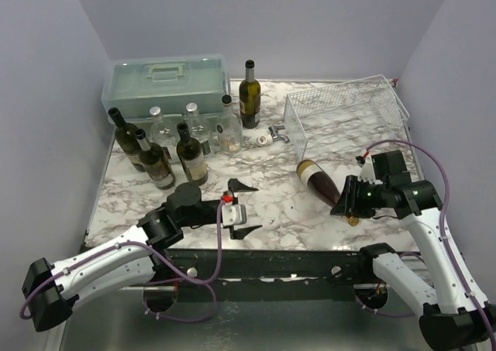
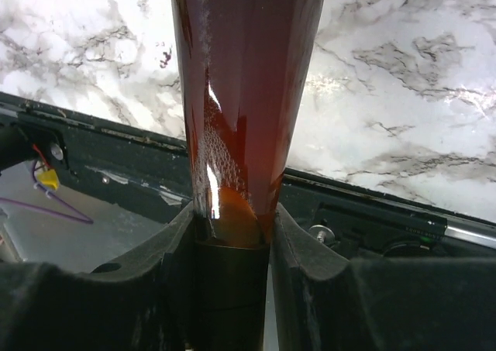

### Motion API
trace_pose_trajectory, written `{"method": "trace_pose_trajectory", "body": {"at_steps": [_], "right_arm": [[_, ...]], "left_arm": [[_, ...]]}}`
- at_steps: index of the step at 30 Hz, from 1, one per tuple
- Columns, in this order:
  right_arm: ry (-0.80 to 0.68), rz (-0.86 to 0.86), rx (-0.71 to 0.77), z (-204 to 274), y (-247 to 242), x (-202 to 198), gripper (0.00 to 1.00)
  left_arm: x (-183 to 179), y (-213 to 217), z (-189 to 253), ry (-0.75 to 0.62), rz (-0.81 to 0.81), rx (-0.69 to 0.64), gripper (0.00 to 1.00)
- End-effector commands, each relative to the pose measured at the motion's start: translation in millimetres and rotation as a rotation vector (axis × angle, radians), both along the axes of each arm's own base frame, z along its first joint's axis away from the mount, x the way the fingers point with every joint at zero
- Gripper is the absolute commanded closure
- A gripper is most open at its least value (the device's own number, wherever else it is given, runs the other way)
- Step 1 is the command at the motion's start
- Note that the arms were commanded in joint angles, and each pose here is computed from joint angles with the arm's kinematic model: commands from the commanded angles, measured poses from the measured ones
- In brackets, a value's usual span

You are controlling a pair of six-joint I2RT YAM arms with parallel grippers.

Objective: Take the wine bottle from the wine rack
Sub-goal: Place the wine bottle at the center of the board.

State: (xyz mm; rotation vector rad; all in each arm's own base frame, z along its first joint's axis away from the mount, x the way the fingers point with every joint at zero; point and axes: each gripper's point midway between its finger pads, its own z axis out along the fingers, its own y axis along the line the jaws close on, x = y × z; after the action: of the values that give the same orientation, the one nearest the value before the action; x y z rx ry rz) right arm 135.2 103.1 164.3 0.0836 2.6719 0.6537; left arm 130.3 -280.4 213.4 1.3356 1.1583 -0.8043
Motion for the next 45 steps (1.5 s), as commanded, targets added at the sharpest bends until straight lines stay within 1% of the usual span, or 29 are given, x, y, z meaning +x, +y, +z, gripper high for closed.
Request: {"method": "trace_pose_trajectory", "body": {"at_steps": [1,3,6,11,18,22,28,34,38,41,45], "right_arm": [[-0.284,0.145,0.146,67.0,28.8,35.3,1.00],[-0.258,0.155,0.153,65.1,30.5,33.9,1.00],[-0.219,0.165,0.162,61.2,32.9,33.0,1.00],[-0.194,0.171,0.200,61.9,40.0,36.9,1.00],[-0.184,0.182,0.224,66.6,44.5,40.0,1.00],[-0.190,0.182,0.232,71.4,45.5,41.0,1.00],[-0.186,0.185,0.246,74.8,47.7,40.7,1.00],[-0.184,0.187,0.256,76.7,49.1,41.3,1.00],[-0.190,0.188,0.259,80.1,49.8,42.2,1.00],[-0.191,0.188,0.263,81.5,50.0,41.7,1.00],[-0.189,0.186,0.257,79.6,49.3,41.5,1.00]], "left_arm": [[1.7,-13.9,14.7,-0.257,-0.012,-0.017,0.01],[-1.1,-25.2,16.8,-0.302,-0.025,-0.005,0.01],[-0.1,-49.0,19.0,-0.333,-0.033,0.012,0.01],[5.7,-98.4,24.4,-0.370,-0.046,-0.016,0.01],[28.0,-155.3,25.7,-0.430,-0.007,-0.076,0.01],[35.0,-179.2,15.0,-0.431,-0.017,-0.072,0.01],[53.7,-199.0,-1.3,-0.435,0.040,-0.057,0.01],[60.7,-209.5,-14.7,-0.423,0.057,-0.043,0.02],[68.5,-212.3,-22.7,-0.419,0.086,-0.025,0.08],[73.1,-213.5,-29.5,-0.420,0.103,-0.008,0.15],[75.2,-212.7,-36.3,-0.415,0.113,0.005,0.22]]}}
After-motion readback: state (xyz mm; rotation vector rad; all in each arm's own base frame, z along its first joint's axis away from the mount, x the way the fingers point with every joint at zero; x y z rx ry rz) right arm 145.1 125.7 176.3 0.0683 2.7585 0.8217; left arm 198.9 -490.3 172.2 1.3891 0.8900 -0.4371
